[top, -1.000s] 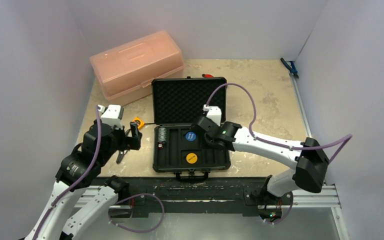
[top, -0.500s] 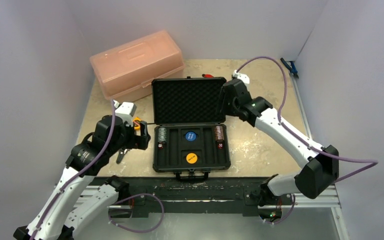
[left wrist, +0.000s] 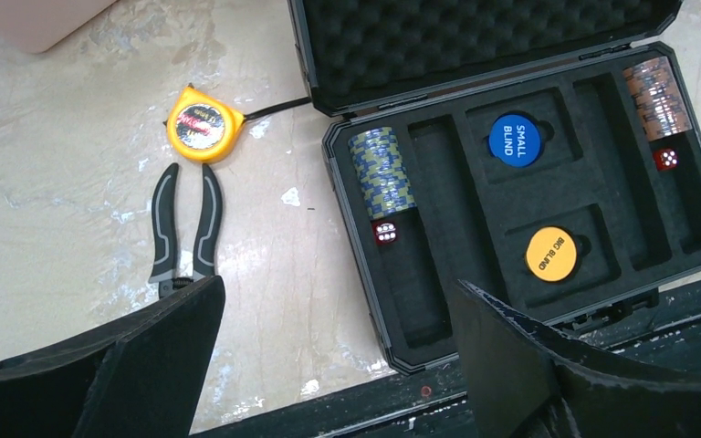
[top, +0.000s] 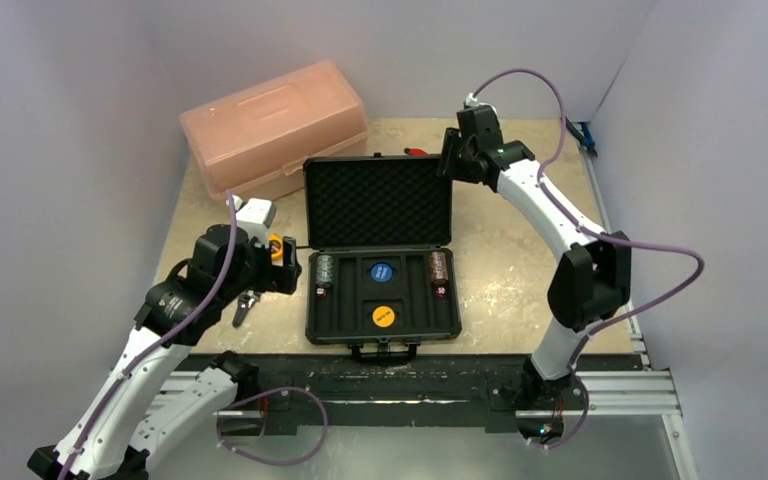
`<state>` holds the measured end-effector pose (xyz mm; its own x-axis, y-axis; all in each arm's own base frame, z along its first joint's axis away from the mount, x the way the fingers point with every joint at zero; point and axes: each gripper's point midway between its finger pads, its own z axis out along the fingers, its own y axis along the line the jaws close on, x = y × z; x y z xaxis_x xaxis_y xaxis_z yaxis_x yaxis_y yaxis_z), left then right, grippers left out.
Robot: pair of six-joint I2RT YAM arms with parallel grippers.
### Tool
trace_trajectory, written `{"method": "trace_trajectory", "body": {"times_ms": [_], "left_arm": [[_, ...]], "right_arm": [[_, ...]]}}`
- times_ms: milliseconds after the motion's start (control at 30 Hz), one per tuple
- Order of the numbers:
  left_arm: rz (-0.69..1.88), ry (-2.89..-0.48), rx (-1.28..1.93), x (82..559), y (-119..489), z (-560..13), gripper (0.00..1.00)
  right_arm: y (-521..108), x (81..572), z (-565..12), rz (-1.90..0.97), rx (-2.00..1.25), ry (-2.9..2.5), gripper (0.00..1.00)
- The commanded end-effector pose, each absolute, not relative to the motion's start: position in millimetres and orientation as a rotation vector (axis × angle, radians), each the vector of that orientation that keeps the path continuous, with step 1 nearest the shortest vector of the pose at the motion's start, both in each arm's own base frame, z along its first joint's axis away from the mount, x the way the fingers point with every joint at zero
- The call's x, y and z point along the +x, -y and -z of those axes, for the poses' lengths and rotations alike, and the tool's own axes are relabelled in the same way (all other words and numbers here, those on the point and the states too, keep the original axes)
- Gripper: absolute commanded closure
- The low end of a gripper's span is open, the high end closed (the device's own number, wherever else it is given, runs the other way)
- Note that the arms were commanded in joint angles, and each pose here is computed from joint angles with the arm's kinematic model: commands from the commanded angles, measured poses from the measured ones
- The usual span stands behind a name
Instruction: Pack up texas hold em set
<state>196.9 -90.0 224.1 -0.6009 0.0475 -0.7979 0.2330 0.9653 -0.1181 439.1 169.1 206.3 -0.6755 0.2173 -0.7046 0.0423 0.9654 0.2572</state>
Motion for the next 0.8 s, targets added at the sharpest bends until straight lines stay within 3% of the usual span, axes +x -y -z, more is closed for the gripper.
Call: {"method": "trace_trajectory", "body": {"times_ms": [0,333,533,767], "left_arm": [[0.24,-2.152,0.192,203,86,-232,0.07],[0.221,-2.169,0.185,204,84,-228,0.07],[0.273,-2.198,0.159,201,91,-224,0.07],[0.424,-2.273,0.114,194,113,-209,0.1]], "right_arm": [[-171,455,-210,-0.265,0.146,-2.296,0.56],[-154,469,-198,-0.124,0.218,-2.291,1.0],[-132,469,-197,-0.028,0.318,-2.273,1.0],[-63,466,-206,0.079,0.621,-2.198,1.0]]}}
